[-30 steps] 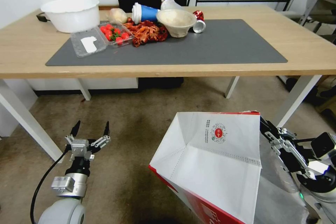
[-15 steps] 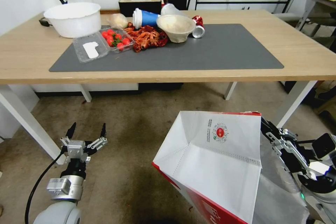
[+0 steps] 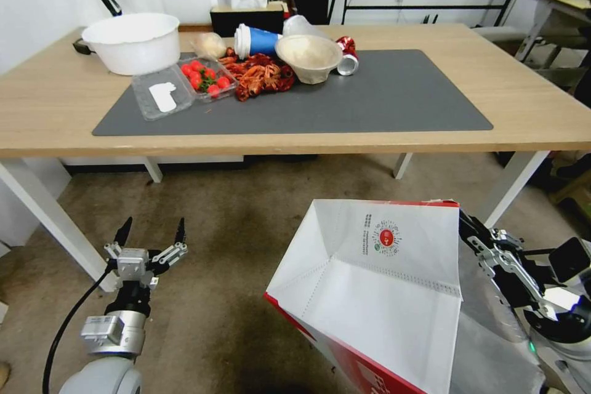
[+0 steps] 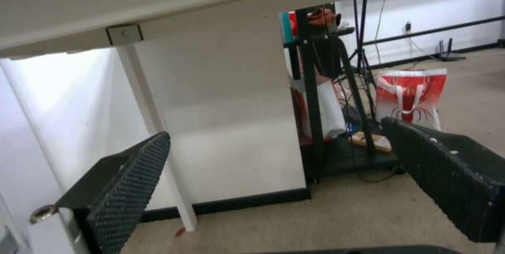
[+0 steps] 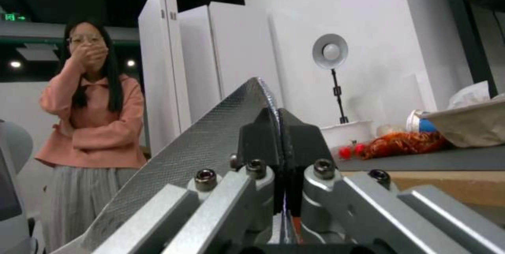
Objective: Pick up the food delivery bag from the floor and place it on the table.
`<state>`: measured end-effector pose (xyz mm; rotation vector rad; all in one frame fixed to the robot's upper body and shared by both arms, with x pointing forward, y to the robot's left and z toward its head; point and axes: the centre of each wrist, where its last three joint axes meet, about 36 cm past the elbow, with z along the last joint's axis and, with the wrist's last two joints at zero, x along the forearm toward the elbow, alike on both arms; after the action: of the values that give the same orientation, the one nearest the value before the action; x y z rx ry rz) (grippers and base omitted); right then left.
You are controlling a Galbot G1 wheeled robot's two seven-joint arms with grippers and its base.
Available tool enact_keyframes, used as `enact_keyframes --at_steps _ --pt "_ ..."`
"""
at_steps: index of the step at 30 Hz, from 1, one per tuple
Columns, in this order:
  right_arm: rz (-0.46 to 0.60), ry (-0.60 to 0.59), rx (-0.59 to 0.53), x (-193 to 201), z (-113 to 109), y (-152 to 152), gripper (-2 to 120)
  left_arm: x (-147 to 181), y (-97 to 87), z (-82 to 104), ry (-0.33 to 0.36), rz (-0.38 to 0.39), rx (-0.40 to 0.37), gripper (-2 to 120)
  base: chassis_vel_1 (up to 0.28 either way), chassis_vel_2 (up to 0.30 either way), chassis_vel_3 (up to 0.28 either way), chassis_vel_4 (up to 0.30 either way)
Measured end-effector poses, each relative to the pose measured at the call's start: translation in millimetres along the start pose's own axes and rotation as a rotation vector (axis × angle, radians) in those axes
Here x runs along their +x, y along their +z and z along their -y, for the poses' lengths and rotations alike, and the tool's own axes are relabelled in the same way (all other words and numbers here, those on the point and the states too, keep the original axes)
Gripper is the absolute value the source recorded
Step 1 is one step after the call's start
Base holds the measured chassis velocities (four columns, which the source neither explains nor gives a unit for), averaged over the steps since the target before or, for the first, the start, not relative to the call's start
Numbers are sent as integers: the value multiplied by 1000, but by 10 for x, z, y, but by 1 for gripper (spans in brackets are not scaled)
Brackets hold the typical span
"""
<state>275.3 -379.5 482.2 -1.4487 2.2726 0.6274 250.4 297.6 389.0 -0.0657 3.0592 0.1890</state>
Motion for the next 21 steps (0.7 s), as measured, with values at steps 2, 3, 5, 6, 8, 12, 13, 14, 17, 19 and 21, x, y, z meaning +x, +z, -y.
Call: enact_keyframes --at_steps 2,3,5,6,8,12,13,14,17,19,21 --pt "0 0 2 3 -2 -2 0 1 1 2 1 2 -1 100 0 0 0 0" --pt "0 0 2 3 -2 -2 0 1 1 2 1 2 -1 100 0 0 0 0" --pt "1 1 4 4 -4 4 0 3 4 7 2 1 0 100 0 0 0 0" --pt "1 1 4 4 -4 4 0 3 4 7 2 1 0 100 0 0 0 0" --pt "1 2 4 4 -3 11 0 3 5 7 2 1 -1 100 0 0 0 0" --pt "2 2 5 5 0 17 0 3 5 5 0 1 -1 100 0 0 0 0" --pt "2 2 5 5 0 17 0 3 5 5 0 1 -1 100 0 0 0 0" --pt "3 3 6 7 3 19 0 3 5 5 0 1 -2 100 0 0 0 0" --pt "5 1 6 21 5 32 0 6 7 11 0 1 -1 100 0 0 0 0" --pt "5 1 6 23 6 35 0 6 7 11 0 1 -2 100 0 0 0 0" --pt "6 1 5 30 8 43 0 8 7 11 0 1 -3 100 0 0 0 0"
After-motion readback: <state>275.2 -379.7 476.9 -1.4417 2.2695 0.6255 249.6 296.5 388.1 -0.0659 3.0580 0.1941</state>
